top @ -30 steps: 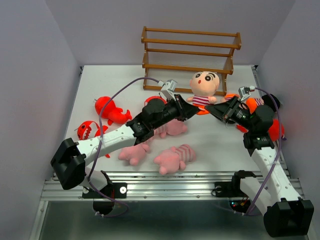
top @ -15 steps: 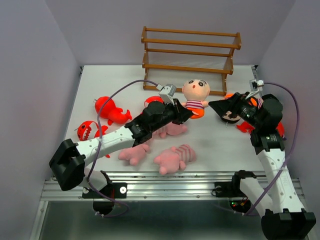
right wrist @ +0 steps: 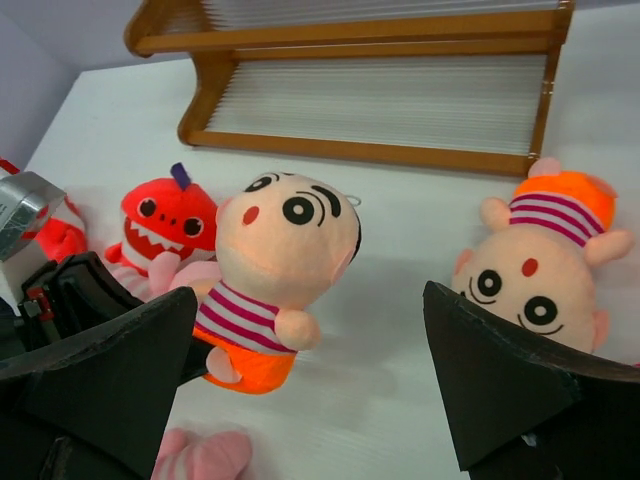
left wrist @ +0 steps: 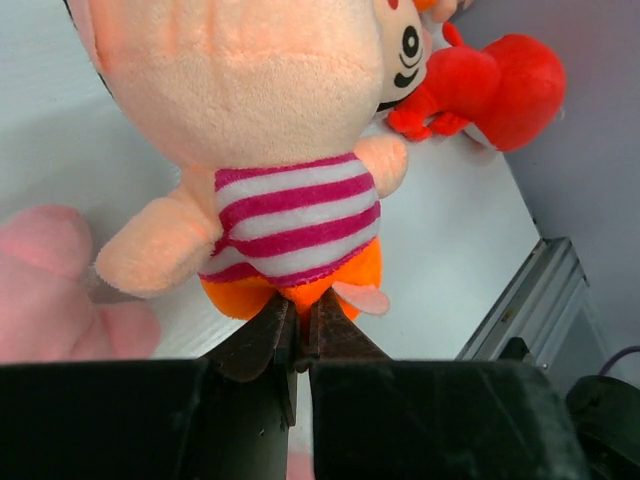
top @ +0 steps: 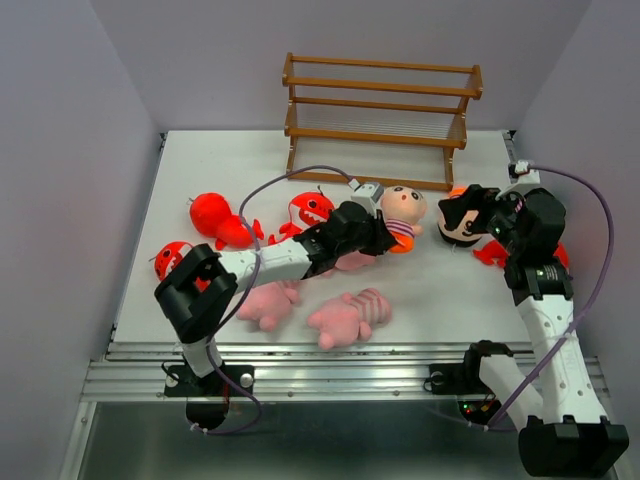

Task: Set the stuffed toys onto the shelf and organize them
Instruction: Pass the stuffed toy from the right arm to the left, then place the stuffed toy onto shelf

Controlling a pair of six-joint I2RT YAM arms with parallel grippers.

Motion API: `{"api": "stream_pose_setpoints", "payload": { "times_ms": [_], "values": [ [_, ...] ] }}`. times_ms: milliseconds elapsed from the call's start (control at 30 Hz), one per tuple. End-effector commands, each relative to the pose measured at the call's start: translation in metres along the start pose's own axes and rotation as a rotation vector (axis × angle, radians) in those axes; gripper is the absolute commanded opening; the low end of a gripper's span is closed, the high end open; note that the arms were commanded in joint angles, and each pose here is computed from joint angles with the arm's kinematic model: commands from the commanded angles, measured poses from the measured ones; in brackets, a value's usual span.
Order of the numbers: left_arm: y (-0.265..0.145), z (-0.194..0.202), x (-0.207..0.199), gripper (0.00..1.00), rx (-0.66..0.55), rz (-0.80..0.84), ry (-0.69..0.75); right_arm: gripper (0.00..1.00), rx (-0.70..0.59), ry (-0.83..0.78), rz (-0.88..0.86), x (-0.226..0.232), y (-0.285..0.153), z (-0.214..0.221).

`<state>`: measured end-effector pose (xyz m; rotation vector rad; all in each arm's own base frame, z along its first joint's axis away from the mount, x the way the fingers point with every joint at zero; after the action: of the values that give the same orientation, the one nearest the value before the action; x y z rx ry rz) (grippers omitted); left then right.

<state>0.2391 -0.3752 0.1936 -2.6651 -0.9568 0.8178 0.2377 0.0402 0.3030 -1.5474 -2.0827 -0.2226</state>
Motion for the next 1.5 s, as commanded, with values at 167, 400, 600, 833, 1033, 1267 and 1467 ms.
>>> {"api": "stream_pose_setpoints", "payload": {
  "times_ms": [167,400,600,833,1033,1267,1467],
  "values": [
    [0.051,-0.037,-0.009,0.0,-0.106,-0.007,0.067,1.0,-0.042,-0.069,0.128,-0.035,0.008,0.007],
    [0.095,-0.05,0.006,0.0,-0.145,-0.091,0.043,1.0,-0.057,-0.049,0.17,-0.052,0.009,0.006],
    [0.134,-0.065,0.02,0.0,-0.182,-0.109,-0.021,1.0,-0.094,-0.045,0.195,-0.056,0.001,0.006],
    [0.173,-0.089,0.023,0.0,-0.219,-0.098,-0.039,1.0,-0.112,-0.041,0.18,-0.053,-0.004,0.006],
    [0.196,-0.103,0.041,0.0,-0.274,-0.105,-0.056,1.0,-0.121,-0.037,0.179,-0.053,-0.006,0.006],
    [0.208,-0.125,0.059,0.0,-0.364,-0.112,-0.03,1.0,-0.118,-0.023,0.172,-0.055,-0.006,0.007],
    [0.209,-0.14,0.081,0.0,-0.41,-0.157,-0.013,1.0,-0.118,-0.015,0.172,-0.056,-0.006,0.007]
  ]
}}
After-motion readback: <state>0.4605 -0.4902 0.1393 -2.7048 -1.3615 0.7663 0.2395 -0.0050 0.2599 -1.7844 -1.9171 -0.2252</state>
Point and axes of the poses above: each gripper's point midway between its finger pads, its own y axis out along the fingers, its own x axis along the line the jaws close on, z = x × y, the point moved 7 cm from there along -y, back along the fingers, and after that the axes turned 11 degrees about y, right-handed, at the moved point
